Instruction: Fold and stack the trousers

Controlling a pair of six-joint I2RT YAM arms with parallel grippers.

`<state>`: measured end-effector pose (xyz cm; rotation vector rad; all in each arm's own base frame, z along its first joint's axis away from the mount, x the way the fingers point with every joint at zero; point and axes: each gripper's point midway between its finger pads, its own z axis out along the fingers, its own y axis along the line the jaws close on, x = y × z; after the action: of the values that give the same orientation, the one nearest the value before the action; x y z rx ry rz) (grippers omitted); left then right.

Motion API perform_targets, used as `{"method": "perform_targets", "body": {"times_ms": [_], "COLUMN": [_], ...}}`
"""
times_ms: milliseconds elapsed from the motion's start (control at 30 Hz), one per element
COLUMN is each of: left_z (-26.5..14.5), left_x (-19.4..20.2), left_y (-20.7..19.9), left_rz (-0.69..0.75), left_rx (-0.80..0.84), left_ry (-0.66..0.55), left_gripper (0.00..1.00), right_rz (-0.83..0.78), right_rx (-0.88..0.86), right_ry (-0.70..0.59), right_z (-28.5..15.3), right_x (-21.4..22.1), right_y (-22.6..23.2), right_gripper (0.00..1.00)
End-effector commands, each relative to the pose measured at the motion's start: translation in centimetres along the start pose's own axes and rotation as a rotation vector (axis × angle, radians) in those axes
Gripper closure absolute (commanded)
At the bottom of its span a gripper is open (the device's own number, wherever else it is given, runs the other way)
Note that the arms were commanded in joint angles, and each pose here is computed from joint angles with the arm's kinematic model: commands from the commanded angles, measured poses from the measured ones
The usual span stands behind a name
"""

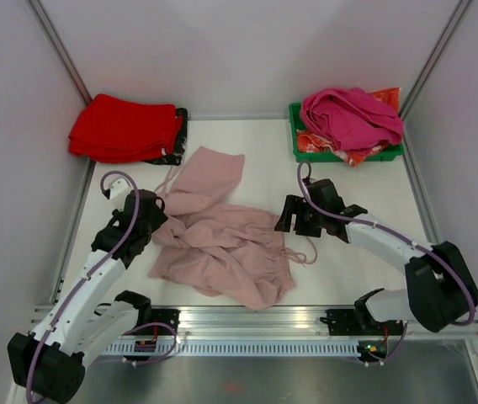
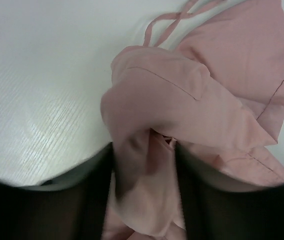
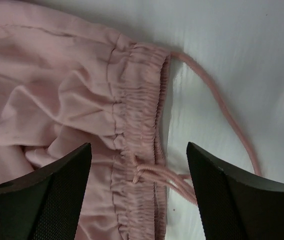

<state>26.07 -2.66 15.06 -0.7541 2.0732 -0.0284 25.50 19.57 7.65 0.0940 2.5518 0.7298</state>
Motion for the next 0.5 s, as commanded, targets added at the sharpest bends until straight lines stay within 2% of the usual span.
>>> {"method": "perform_targets", "body": {"times_ms": [0, 100, 200, 300, 467], "left_z": [-0.8, -2.1, -3.2, -3.6, -2.3], "left_x": [0.6, -1.1, -3.5, -4.9, -4.8], "left_y": [0.5, -0.6, -2.6, -5.9, -11.4], "left_rz": [-0.010, 0.053, 0.178, 0.326, 0.541], "left_rx": [-0.008, 0.063, 0.165, 0.297, 0.466], "left_ry": [0.041, 0.014, -0.042, -0.058, 0.004], "left_gripper": [0.33, 0.11, 0.05, 0.04, 0.04], "right_rz": [0.000, 0.000, 0.002, 0.003, 0.020], "right_rx": [0.024, 0.074, 0.070, 0.046, 0.046], "right_ry": [-0.116, -0.115, -0.072, -0.070, -0.066], "right_z": [2.1, 3.8, 5.4, 6.4, 7.6], "right_x": [-3.6, -4.1, -3.6, -3.5, -3.6], "right_y": [1.0, -0.1, 0.0, 0.8, 1.3], "right_gripper": [0.17, 0.17, 0.18, 0.20, 0.29]}}
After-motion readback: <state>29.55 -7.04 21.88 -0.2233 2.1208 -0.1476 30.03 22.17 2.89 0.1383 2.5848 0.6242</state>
